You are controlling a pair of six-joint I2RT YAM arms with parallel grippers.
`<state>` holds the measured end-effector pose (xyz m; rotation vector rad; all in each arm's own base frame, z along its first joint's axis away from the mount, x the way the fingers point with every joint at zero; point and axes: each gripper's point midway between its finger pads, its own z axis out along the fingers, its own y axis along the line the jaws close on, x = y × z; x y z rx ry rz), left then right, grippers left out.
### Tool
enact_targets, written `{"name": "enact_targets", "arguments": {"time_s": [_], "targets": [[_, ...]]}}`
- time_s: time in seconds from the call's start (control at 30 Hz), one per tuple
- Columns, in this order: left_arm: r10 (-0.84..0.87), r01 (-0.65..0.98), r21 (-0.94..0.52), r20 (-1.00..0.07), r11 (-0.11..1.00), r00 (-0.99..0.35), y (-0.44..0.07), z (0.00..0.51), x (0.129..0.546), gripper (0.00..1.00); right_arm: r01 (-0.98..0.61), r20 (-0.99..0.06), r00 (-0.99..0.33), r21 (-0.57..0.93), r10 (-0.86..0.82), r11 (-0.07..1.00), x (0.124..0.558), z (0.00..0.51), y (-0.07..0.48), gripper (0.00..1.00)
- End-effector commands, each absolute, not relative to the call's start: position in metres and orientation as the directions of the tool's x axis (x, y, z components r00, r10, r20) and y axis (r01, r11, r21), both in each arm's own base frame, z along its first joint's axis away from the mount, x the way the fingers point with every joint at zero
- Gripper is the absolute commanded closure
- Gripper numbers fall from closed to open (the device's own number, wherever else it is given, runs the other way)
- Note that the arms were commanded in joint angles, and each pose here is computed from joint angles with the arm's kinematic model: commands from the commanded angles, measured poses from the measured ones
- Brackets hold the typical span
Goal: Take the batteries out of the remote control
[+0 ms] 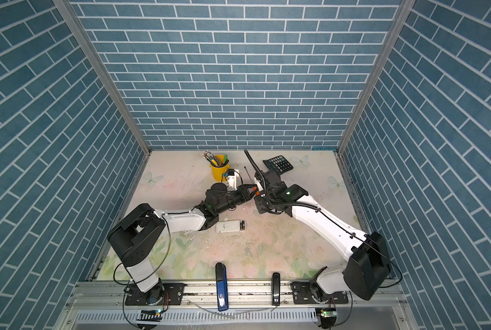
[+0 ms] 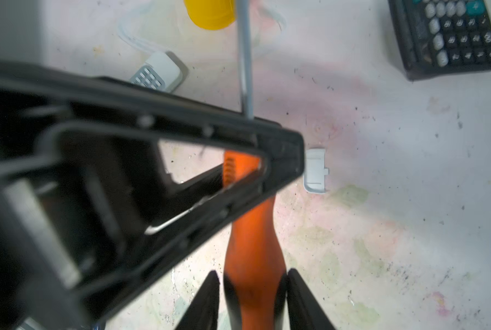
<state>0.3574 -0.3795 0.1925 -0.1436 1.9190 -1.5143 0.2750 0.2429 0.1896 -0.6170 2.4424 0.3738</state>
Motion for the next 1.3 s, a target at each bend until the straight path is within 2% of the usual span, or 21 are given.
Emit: {"name": "enact_targets", "arguments": {"time_s": [0.0,0.1,0.33,0.63,0.97,1.27], "targets": [[-0.558,0.228,-0.945,-0.322,0.234,-0.765,-0.369,0.193,0.385,1.00,-0.477,-0.720,-0.655,0.157,-0.231,0.865,0.281,0.217,0.241,0.47],[-0.606,0.193,-0.971,-0.241,0.144,-0.758,-0.363,0.211,0.403,1.00,-0.455,-0.782,-0.605,0.182,-0.152,0.871,0.284,0.228,0.237,0.41],[-0.654,0.194,-0.980,-0.176,0.045,-0.736,-0.355,0.261,0.419,1.00,-0.441,-0.879,-0.476,0.249,0.011,0.862,0.294,0.250,0.236,0.41],[-0.647,0.227,-0.974,-0.178,0.008,-0.741,-0.353,0.308,0.410,1.00,-0.497,-0.924,-0.374,0.270,0.078,0.824,0.309,0.275,0.243,0.41],[-0.626,0.248,-0.969,-0.203,0.016,-0.753,-0.362,0.320,0.396,1.00,-0.578,-0.935,-0.330,0.306,0.127,0.756,0.314,0.301,0.248,0.45],[-0.613,0.252,-0.967,-0.174,-0.042,-0.771,-0.375,0.328,0.389,1.00,-0.588,-0.940,-0.316,0.300,0.128,0.751,0.321,0.308,0.252,0.46]]}}
